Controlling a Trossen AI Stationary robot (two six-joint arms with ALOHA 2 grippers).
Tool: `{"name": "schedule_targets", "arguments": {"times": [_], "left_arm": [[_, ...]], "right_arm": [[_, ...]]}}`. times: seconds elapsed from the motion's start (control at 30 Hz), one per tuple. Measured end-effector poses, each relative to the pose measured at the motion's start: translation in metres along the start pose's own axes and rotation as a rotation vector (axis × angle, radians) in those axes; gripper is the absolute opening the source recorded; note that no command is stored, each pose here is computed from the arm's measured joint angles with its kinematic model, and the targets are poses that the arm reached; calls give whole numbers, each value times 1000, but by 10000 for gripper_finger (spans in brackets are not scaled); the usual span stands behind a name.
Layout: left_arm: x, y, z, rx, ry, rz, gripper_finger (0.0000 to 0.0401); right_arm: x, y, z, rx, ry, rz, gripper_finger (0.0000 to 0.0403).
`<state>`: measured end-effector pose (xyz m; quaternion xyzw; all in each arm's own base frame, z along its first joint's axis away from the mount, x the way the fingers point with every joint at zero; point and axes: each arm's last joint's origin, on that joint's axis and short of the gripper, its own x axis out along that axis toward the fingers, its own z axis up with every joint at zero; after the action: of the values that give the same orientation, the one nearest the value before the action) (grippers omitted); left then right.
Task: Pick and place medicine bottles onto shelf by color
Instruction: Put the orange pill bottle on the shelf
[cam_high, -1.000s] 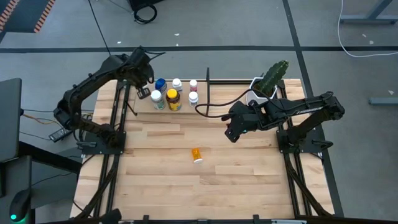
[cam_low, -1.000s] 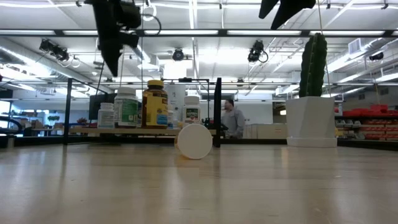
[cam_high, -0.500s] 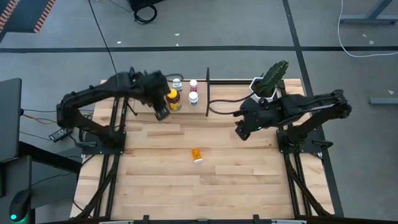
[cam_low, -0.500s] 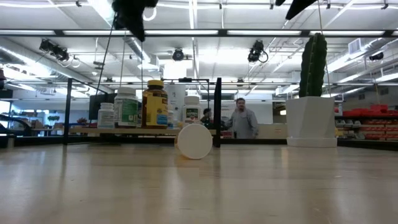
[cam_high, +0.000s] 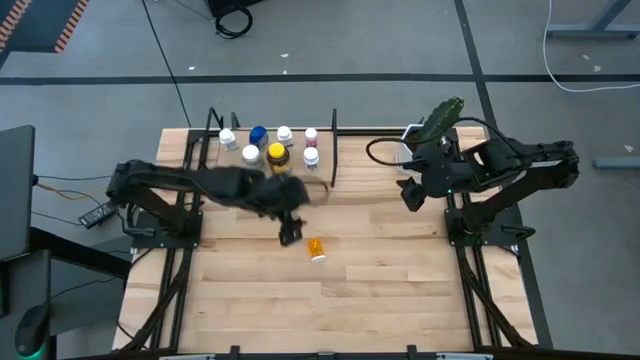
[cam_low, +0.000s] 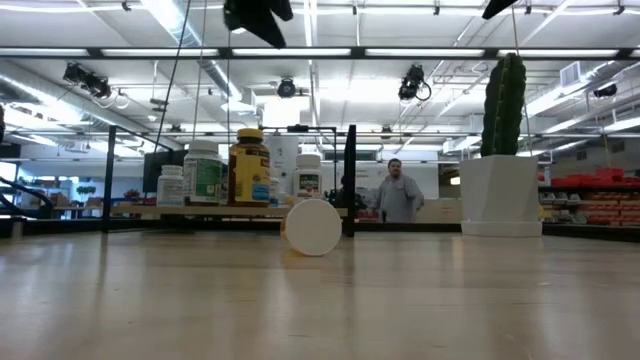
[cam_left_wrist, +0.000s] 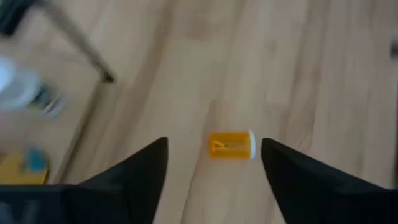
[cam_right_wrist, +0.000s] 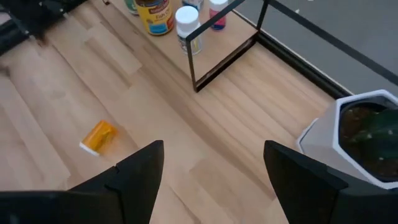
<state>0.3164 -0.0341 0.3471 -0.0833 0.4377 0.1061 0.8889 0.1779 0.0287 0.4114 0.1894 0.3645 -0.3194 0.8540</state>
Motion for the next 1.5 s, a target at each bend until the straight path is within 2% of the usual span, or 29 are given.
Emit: {"name": "schedule_targets", "arguments": {"times": [0.07,0.17,0.27,0.37,0.5,0.6,0.7,1.0,1.1,1.17,1.33,1.5], "left_arm": [[14,-12,-3,101,34,1,284],[40,-24,-7,115,86,19,304],[68,-35,-11,82,118,51,312],[92,-50,-17,70,134,53,313],[114,-65,-26,-55,159,63,314],[124,-72,-31,-102,163,68,314],[128,-78,-35,-94,167,62,318],[130,-74,-34,37,158,99,359],[134,-70,-34,28,177,116,380],[136,-64,-37,-75,213,151,394],[147,-54,-42,-529,234,262,391],[155,-62,-39,-850,187,213,388]], "right_arm": [[0,0,0,14,2,3,282],[0,1,-1,69,29,23,282],[0,2,-2,124,64,44,282],[-1,3,-5,109,78,40,282],[-1,-1,-9,161,130,9,282],[-2,-2,-12,191,188,6,282],[-4,-1,-15,199,210,16,282],[-12,7,-26,242,240,57,282],[-14,9,-29,275,248,65,282],[-15,10,-30,304,253,67,282],[-15,15,-33,347,263,60,282],[-11,18,-33,271,263,56,282]]}}
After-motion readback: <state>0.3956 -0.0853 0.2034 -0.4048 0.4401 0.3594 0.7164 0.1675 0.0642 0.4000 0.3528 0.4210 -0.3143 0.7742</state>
